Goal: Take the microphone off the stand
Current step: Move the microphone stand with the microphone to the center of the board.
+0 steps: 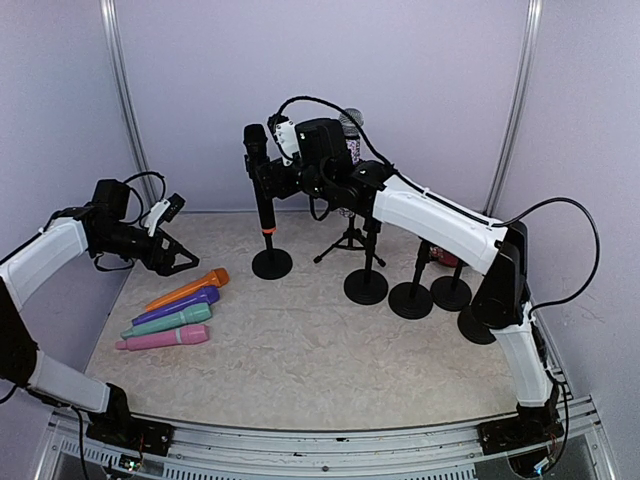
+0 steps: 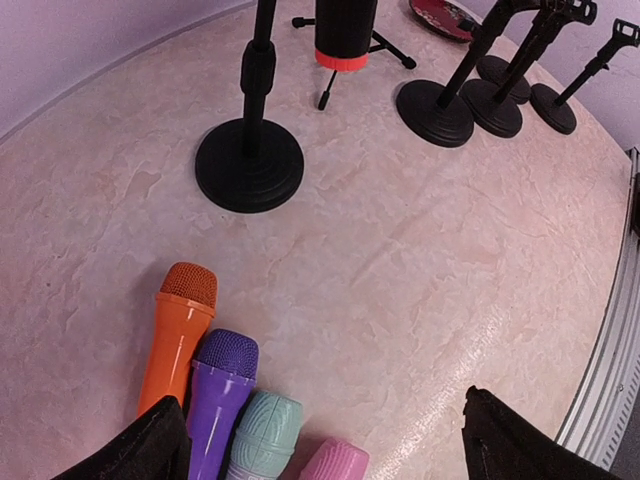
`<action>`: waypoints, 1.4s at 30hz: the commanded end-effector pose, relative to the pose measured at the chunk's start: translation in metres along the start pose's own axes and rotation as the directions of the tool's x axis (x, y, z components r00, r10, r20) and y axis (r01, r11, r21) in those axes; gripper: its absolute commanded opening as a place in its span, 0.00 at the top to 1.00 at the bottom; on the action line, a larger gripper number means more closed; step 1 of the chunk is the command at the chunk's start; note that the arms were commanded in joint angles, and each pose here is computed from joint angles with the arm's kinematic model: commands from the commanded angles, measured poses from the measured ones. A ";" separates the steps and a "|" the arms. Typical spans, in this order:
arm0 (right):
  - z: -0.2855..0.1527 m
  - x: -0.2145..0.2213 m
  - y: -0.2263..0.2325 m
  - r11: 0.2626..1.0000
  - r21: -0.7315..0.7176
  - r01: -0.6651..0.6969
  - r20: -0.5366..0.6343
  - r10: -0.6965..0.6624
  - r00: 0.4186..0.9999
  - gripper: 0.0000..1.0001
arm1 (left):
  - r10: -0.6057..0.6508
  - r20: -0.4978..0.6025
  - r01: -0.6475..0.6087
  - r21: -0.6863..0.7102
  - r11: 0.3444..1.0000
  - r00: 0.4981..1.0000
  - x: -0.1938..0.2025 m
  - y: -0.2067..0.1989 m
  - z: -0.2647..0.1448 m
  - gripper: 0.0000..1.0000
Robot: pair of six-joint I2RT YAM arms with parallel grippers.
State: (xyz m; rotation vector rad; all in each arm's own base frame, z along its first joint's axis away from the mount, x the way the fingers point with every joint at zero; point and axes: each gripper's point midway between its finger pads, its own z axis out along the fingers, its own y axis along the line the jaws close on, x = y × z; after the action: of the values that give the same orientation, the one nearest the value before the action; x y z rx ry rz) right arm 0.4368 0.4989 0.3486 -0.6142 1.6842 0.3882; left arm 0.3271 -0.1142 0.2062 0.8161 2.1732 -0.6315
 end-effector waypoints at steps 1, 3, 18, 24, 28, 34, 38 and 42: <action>0.002 -0.027 0.013 0.997 -0.077 -0.006 0.129 0.016 0.992 0.11 | 0.037 0.015 -0.037 0.011 0.999 0.999 -0.004 -0.010 -0.011 0.08; 0.009 -0.023 0.012 0.996 -0.084 -0.012 0.136 0.023 0.990 0.12 | 0.045 0.012 -0.045 0.006 0.999 0.999 -0.003 -0.010 -0.013 0.08; 0.035 -0.010 0.016 0.994 -0.103 -0.030 0.192 0.049 0.980 0.32 | 0.061 -0.001 -0.061 -0.026 0.998 0.998 -0.002 -0.012 -0.022 0.06; 0.029 -0.024 0.013 0.996 -0.088 -0.015 0.258 0.037 0.965 0.41 | 0.070 -0.011 -0.070 -0.038 0.997 0.998 0.001 -0.016 -0.029 0.06; 0.031 -0.029 0.013 0.996 -0.086 -0.002 0.271 0.026 0.962 0.48 | 0.073 -0.016 -0.074 -0.042 0.996 0.997 0.002 -0.019 -0.033 0.06; 0.021 -0.035 0.018 0.993 -0.115 0.002 0.277 0.030 0.960 0.77 | 0.075 -0.009 -0.075 -0.043 0.996 0.997 0.000 -0.023 -0.037 0.07; -0.001 -0.052 0.027 0.989 -0.147 0.023 0.301 0.023 0.953 0.88 | 0.064 0.006 -0.064 -0.022 0.998 0.998 -0.004 -0.026 -0.038 0.07; -0.028 -0.069 0.034 0.977 -0.211 0.036 0.318 0.034 0.948 0.92 | 0.063 0.021 -0.063 0.000 0.998 0.998 -0.008 -0.030 -0.038 0.07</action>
State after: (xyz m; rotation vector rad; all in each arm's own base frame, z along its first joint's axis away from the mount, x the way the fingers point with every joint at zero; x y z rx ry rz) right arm 0.4381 0.5385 0.3400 -0.6663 1.4859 0.5649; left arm 0.2930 -0.1087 0.2225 0.8660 2.1728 -0.5780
